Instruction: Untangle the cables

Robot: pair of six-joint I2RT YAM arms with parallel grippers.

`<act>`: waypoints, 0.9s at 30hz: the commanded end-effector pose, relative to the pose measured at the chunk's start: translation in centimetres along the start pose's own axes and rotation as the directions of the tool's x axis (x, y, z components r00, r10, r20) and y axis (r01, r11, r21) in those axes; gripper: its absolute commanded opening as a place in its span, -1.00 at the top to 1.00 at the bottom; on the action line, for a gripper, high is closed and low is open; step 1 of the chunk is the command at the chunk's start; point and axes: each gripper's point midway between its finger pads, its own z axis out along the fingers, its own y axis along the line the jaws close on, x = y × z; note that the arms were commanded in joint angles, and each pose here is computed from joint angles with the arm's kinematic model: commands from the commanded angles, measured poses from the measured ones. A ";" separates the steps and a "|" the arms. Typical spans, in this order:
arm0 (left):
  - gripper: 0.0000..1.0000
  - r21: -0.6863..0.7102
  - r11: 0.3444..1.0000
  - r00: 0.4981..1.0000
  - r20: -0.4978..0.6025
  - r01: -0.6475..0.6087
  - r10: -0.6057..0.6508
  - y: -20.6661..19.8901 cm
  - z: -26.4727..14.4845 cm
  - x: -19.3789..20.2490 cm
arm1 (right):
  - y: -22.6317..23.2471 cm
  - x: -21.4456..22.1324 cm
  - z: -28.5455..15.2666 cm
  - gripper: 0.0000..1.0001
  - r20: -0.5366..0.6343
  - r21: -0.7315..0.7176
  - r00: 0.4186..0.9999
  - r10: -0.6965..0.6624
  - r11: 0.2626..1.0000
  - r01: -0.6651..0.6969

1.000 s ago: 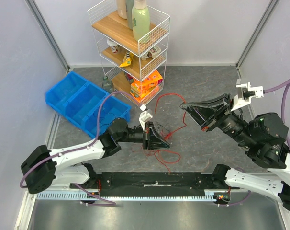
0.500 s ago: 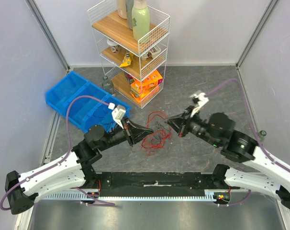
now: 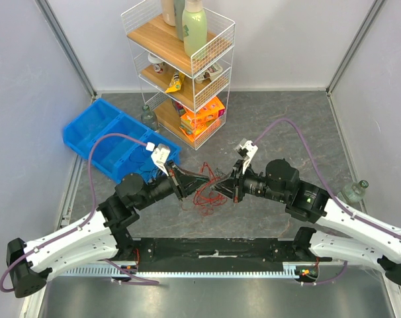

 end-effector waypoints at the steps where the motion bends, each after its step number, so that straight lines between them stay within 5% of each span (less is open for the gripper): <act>1: 0.97 0.096 0.995 0.999 0.044 0.026 -0.030 -2.3 -0.2 -1.4 | 0.9 -1.3 -0.1 1.00 0.061 -0.037 0.998 -0.014 0.999 0.016; 12: 0.51 0.154 0.986 0.997 0.021 0.068 -0.072 -3.4 0.2 -1.1 | 1.6 -1.6 -0.5 1.00 0.064 -0.069 0.997 -0.031 0.997 0.035; 27: 0.19 0.131 0.985 0.993 0.011 0.111 -0.114 -3.0 1.0 -1.0 | 2.8 -1.6 -0.9 1.00 0.104 -0.120 0.994 -0.033 0.992 0.045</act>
